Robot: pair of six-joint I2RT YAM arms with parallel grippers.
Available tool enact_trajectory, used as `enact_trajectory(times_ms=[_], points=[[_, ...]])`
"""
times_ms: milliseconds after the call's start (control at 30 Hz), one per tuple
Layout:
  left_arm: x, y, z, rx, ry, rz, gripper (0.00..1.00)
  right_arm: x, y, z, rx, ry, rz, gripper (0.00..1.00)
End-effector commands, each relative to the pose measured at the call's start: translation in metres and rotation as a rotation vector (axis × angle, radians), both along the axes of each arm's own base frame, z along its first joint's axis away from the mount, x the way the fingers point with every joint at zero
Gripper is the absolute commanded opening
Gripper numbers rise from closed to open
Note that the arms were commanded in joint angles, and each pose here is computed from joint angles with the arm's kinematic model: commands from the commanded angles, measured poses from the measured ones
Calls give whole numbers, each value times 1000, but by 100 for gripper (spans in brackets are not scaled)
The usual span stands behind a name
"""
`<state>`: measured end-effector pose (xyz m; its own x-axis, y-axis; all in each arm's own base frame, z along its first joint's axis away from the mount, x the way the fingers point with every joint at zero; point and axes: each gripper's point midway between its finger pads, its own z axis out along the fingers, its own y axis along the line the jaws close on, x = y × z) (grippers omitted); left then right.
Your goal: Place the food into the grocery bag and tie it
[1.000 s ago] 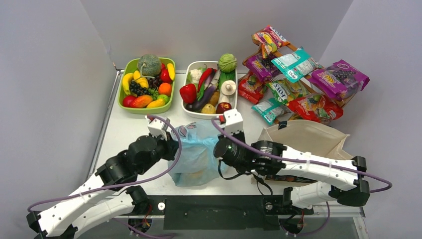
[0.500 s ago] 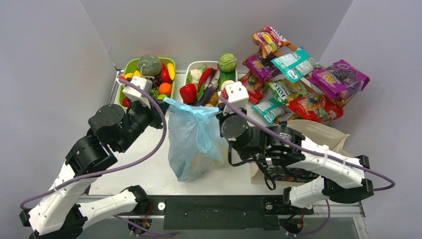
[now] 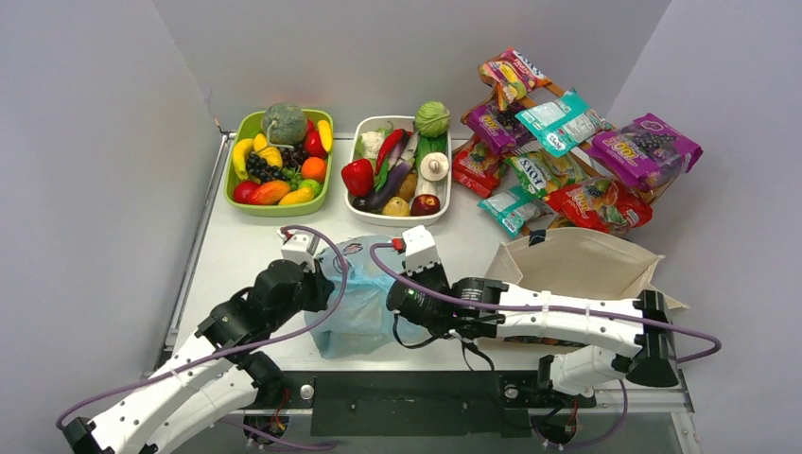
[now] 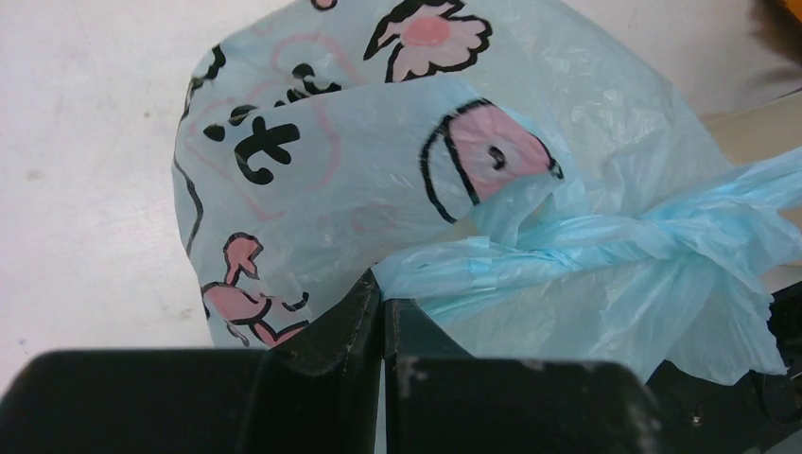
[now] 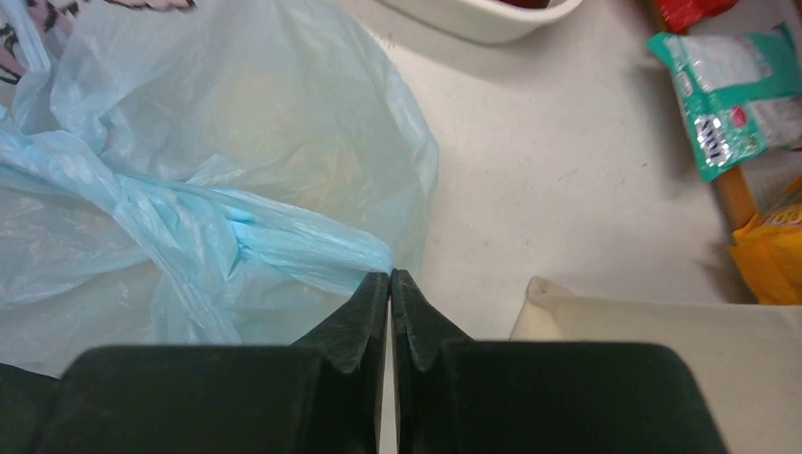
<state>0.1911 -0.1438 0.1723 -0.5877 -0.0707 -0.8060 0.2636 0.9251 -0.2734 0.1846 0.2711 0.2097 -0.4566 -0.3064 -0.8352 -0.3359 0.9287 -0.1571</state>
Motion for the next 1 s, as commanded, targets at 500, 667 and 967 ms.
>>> enact_trajectory(times_ms=[500,667,967], points=[[66,63,152,124,-219,200,0,27,79,145,108,-132,125,0],[81,98,171,192,-210,278,0,25,115,157,156,-100,193,0],[65,120,140,205,-157,346,0,28,120,98,109,-26,109,0]])
